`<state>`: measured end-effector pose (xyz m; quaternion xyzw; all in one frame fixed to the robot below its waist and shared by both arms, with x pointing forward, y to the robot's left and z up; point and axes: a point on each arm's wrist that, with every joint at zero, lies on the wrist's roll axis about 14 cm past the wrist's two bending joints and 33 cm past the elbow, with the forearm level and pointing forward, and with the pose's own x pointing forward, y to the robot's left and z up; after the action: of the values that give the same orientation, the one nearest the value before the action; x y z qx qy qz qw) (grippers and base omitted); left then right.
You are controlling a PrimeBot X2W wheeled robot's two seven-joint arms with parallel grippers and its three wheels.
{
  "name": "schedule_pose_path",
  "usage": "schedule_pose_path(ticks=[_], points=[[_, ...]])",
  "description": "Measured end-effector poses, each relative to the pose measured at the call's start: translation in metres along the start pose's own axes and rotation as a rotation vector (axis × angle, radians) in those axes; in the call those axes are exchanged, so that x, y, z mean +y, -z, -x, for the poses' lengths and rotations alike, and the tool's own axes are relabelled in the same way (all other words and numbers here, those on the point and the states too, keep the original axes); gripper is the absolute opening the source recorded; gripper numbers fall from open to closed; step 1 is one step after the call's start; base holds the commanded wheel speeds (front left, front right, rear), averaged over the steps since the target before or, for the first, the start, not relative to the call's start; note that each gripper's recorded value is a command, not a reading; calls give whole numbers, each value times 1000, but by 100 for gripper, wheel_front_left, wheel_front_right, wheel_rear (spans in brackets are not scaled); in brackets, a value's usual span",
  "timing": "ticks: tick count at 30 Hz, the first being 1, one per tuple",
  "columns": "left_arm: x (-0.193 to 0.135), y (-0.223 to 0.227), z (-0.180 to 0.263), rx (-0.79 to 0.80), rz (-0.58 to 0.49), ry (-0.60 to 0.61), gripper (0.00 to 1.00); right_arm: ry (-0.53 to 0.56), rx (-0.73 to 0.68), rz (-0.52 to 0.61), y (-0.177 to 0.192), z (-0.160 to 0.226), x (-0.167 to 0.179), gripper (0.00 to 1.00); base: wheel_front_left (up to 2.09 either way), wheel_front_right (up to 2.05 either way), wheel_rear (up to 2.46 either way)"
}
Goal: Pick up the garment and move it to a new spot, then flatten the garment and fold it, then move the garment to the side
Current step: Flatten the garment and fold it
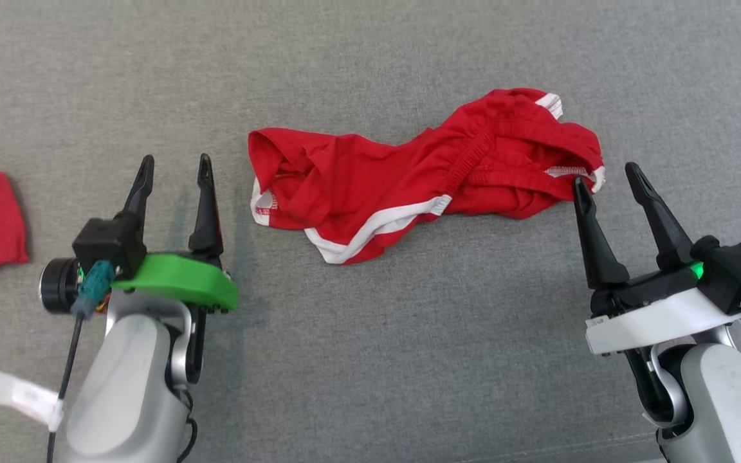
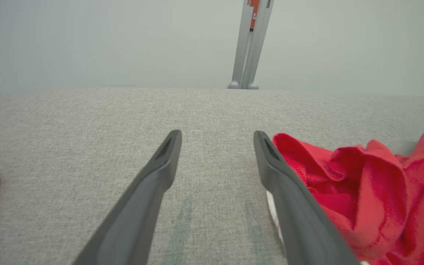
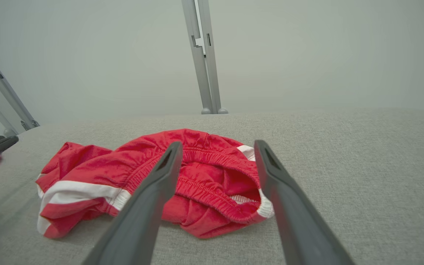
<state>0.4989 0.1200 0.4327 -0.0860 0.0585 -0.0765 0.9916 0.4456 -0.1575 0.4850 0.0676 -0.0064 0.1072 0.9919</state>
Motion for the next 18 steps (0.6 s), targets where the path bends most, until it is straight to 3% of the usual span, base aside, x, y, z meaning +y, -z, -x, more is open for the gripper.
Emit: schedule_pose_path(ticks=[8, 18], points=[[15, -36, 48, -111, -90, -84, 100, -22, -17, 15, -15, 8, 11, 100, 0, 0, 0], [16, -47, 74, -131, -105, -106, 100, -31, -22, 18, -21, 13, 17, 100, 0, 0, 0]])
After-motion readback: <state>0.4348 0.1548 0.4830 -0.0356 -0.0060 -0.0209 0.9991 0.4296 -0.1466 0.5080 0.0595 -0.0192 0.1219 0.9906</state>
